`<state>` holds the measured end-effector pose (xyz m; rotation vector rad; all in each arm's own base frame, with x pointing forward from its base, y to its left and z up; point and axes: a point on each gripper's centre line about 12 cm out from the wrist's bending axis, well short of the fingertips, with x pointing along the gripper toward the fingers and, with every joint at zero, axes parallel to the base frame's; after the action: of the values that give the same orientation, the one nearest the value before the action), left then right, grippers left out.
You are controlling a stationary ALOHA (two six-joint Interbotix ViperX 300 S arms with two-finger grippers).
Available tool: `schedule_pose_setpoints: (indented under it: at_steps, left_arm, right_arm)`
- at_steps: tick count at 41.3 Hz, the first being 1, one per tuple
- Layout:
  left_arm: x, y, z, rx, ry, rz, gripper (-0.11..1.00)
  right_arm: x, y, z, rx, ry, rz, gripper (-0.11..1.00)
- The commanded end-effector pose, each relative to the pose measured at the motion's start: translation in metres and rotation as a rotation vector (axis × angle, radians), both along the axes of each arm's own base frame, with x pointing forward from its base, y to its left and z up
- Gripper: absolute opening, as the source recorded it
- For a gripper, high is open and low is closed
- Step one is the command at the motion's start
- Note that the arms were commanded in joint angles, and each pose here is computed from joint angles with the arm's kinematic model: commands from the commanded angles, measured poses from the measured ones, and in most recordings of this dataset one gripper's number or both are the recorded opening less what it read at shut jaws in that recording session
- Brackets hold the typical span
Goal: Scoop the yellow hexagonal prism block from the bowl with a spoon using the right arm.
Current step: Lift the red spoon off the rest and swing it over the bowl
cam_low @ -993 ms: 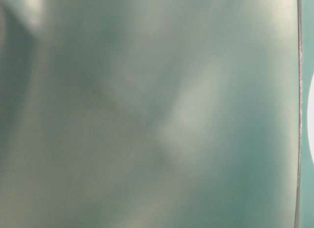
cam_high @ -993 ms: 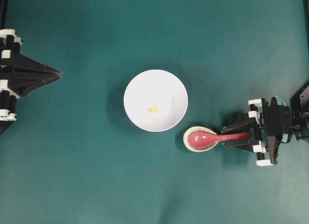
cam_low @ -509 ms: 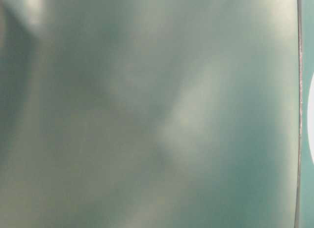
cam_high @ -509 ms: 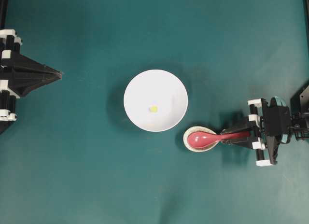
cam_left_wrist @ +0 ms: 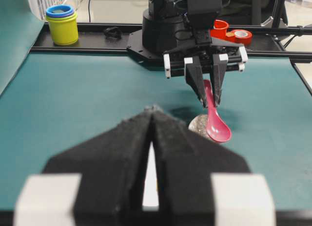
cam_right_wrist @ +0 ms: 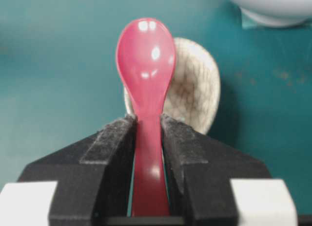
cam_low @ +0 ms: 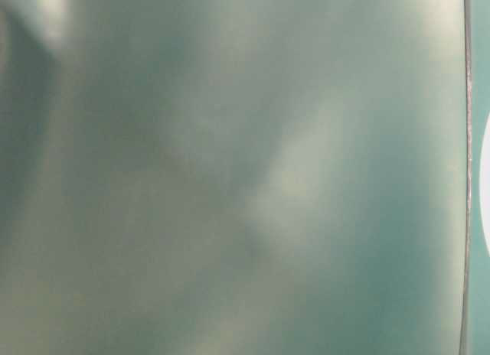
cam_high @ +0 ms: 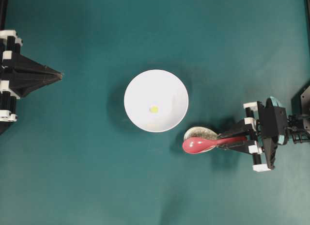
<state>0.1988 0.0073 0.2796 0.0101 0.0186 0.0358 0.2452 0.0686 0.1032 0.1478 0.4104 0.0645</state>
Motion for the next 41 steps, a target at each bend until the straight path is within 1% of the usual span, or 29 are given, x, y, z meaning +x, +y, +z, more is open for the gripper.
schedule_pose_setpoints:
  at_steps: [1,8,16,28,33,41]
  left_arm:
    - [0.002,0.0,0.005,0.002,-0.011,0.001,0.0]
    - [0.002,0.0,0.004,0.003,-0.009,0.001,0.01]
    - [0.002,0.001,0.005,0.01,-0.01,0.003,0.01]
    - [0.002,0.0,0.005,0.013,-0.013,0.001,0.01]
    - [0.002,0.0,0.006,0.014,-0.015,0.001,0.01]
    - [0.002,0.0,0.006,0.016,-0.016,0.001,0.01]
  right_arm:
    - [0.009,-0.001,0.019,0.035,-0.022,-0.012,0.23]
    - [0.016,-0.01,0.044,0.069,0.012,-0.034,0.23]
    - [0.024,-0.026,0.069,0.079,0.067,-0.056,0.23]
    - [0.041,-0.048,0.11,0.075,0.194,-0.055,0.23]
    - [0.047,-0.057,0.121,0.064,0.24,-0.059,0.23]
    - [0.054,-0.076,0.131,0.053,0.302,-0.091,0.23]
